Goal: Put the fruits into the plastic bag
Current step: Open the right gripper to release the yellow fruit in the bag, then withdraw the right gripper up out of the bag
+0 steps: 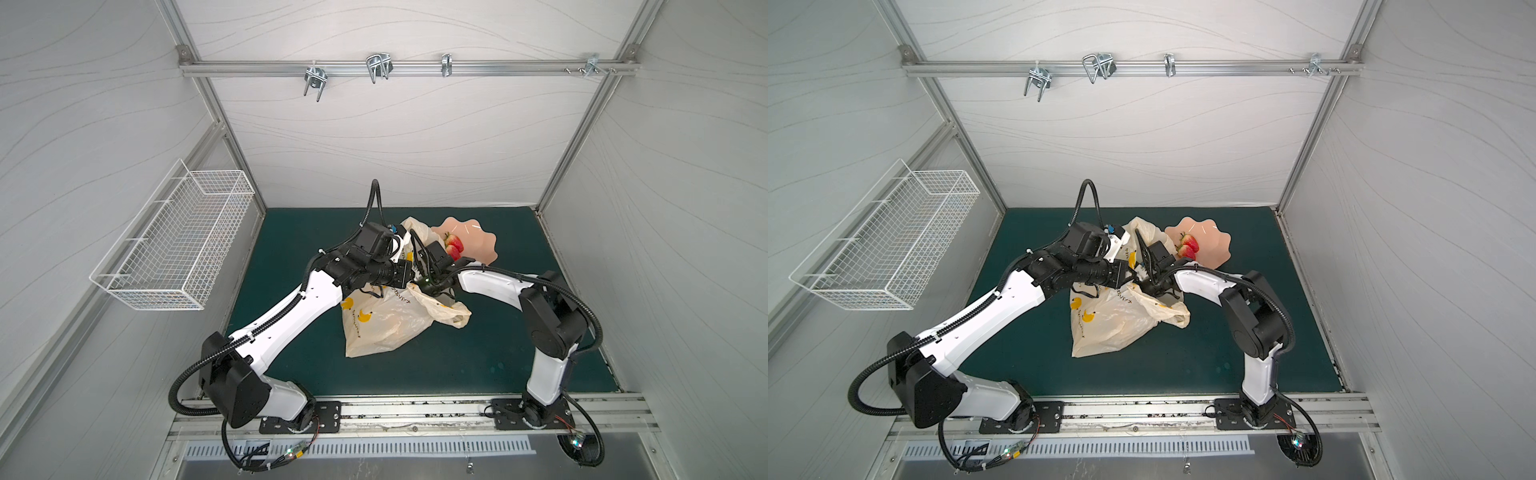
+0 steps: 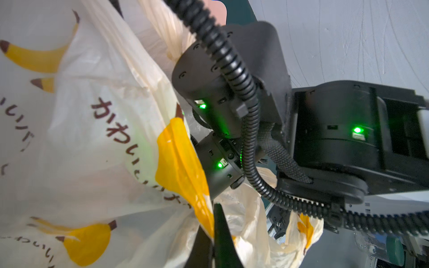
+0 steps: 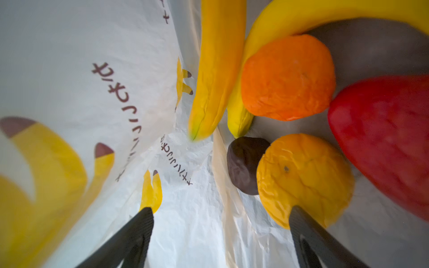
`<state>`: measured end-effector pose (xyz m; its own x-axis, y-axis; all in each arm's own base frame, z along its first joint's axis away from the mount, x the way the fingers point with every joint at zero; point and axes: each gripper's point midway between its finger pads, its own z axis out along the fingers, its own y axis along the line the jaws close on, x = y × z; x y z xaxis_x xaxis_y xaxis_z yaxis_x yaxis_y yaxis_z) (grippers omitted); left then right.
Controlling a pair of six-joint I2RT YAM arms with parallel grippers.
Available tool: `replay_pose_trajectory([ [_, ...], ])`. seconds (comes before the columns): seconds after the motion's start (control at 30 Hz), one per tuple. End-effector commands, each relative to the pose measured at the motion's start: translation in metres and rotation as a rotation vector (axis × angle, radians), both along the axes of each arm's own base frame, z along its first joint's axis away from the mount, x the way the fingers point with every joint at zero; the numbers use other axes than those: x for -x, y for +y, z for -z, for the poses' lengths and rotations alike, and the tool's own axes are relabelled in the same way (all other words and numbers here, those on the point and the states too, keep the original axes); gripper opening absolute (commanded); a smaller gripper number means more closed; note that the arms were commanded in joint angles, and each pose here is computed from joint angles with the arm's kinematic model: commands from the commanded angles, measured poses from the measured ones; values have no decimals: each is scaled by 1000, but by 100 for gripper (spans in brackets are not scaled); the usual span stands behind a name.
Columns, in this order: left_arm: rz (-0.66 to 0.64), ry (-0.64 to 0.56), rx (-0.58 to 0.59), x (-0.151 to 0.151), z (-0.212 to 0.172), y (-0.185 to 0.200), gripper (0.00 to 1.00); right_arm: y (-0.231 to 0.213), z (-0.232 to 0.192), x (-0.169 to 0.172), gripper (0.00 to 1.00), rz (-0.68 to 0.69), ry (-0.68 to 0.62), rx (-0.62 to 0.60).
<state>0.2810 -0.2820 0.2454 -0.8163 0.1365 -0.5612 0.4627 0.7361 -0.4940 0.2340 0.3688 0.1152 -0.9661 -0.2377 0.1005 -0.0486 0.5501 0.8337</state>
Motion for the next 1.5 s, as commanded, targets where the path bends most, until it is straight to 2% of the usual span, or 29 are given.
replay_pose_trajectory([
  [0.0, -17, -51, 32, -2, -18, 1, 0, -16, -4, -2, 94, 33, -24, 34],
  [0.4, -49, -43, 23, -4, -14, 5, 0, -47, -23, -9, 97, 104, -80, 31],
  [0.93, -62, -29, 9, -7, -10, 5, 0, -75, -36, 2, 99, 148, -128, 39],
  [1.47, -62, -36, 6, -5, -10, 7, 0, -112, -53, -2, 99, 227, -189, 53],
])
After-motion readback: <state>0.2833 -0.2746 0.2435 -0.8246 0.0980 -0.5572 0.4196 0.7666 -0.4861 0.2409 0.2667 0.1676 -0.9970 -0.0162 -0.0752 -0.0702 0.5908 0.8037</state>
